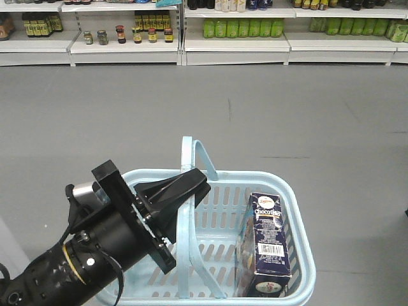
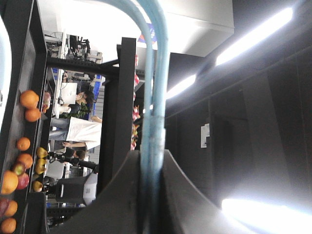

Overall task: Left arm holds basket, right arm returns cookies
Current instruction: 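Drive forward toward the drink shelves holding the basket in the left gripper, then drive up to the shelf of yellow-drink bottles, basket held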

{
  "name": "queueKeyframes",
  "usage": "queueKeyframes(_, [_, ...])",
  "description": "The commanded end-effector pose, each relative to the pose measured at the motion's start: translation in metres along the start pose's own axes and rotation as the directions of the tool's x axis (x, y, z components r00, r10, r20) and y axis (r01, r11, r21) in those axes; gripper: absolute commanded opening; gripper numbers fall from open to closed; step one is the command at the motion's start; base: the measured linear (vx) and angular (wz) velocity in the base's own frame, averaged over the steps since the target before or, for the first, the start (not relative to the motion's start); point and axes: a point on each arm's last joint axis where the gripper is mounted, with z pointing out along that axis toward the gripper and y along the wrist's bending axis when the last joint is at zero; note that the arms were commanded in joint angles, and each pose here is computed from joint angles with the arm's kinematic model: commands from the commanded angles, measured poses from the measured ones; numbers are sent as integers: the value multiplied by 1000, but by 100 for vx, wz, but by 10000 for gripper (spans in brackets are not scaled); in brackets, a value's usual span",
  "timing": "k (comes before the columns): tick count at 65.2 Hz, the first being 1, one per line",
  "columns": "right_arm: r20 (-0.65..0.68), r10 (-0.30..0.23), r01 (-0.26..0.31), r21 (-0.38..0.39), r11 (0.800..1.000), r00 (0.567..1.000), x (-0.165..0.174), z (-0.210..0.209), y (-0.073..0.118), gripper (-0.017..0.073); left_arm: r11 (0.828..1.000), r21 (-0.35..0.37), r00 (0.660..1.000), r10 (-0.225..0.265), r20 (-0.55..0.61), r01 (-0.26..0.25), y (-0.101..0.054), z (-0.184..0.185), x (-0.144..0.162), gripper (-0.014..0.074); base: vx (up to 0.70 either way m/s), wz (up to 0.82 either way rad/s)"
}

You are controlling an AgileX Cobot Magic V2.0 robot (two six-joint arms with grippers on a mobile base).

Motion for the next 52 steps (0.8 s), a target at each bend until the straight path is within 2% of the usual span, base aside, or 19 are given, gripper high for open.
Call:
queueKeyframes(1, [66, -7, 7, 0, 1000, 998, -1, 0, 0, -6, 947, 320, 996, 12, -91, 18, -38, -2, 11, 0, 55, -1])
queueKeyframes(52, [66, -7, 7, 0, 1000, 998, -1, 0, 0, -6, 947, 320, 996, 12, -91, 18, -38, -2, 11, 0, 56, 1])
